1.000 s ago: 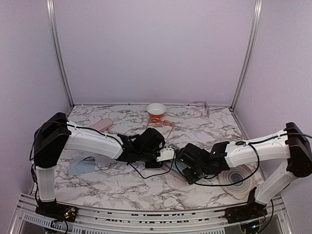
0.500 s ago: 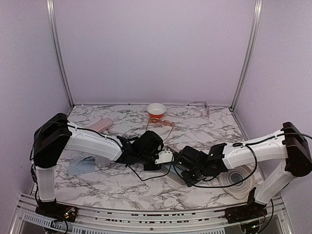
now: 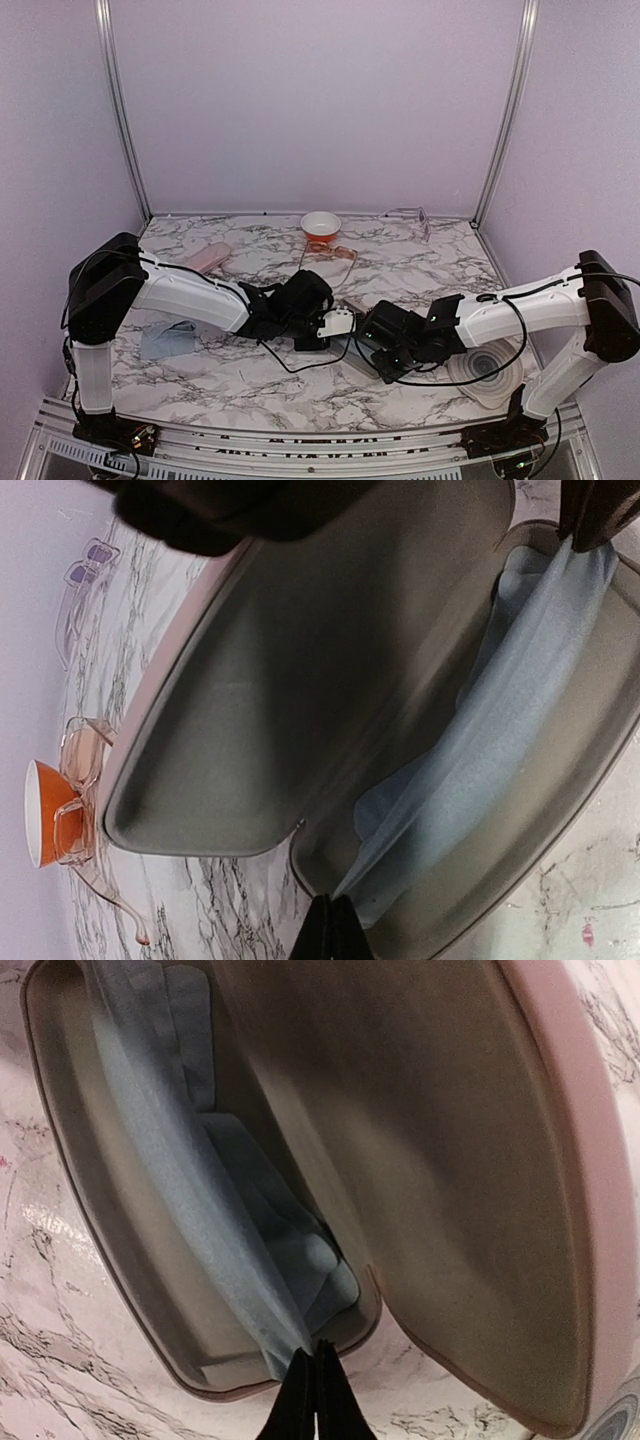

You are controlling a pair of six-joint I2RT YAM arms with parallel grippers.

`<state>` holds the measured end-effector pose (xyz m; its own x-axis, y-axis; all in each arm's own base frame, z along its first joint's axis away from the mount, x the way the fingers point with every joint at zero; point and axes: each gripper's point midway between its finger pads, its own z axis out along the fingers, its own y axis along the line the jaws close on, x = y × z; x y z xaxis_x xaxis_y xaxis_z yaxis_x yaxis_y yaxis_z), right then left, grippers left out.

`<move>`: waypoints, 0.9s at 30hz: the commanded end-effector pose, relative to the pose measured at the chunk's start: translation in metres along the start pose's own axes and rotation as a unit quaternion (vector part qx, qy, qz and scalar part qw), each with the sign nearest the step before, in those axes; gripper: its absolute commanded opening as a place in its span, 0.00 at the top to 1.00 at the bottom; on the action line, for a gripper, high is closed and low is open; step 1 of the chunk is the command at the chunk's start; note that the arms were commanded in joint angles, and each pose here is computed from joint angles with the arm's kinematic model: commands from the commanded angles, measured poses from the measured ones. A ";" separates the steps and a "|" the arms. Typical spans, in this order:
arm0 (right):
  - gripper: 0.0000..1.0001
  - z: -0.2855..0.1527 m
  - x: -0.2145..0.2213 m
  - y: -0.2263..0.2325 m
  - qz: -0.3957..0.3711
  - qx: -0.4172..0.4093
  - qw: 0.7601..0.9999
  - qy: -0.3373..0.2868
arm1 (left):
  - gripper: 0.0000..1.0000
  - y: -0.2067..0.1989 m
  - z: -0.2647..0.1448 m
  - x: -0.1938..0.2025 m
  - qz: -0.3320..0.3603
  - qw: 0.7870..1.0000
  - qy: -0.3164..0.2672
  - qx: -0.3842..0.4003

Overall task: Organize the sunglasses
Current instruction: Place the folded cleaning cloth in the sunglasses case.

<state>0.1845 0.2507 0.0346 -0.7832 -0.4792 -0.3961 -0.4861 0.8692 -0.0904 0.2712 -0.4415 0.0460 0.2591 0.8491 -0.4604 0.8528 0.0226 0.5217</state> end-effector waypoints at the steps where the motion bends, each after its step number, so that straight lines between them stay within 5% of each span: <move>1: 0.95 -0.021 -0.020 0.080 -0.085 -0.137 0.986 -0.046 | 0.97 -0.013 0.011 0.038 0.034 0.997 0.068 0.000; 20: 0.78 -0.042 -0.036 0.069 -0.060 -0.123 0.987 -0.079 | 0.86 -0.013 -0.001 0.037 0.019 0.998 0.059 0.000; 27: 0.69 -0.048 -0.042 0.058 -0.049 -0.098 0.990 -0.091 | 0.79 -0.004 -0.009 0.030 -0.051 0.998 0.038 -0.003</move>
<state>0.1722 0.2568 0.0354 -0.7708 -0.5092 -0.3829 -0.5240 0.8486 -0.0735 0.2639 -0.4315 0.0469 0.2531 0.8473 -0.4669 0.8559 0.0288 0.5163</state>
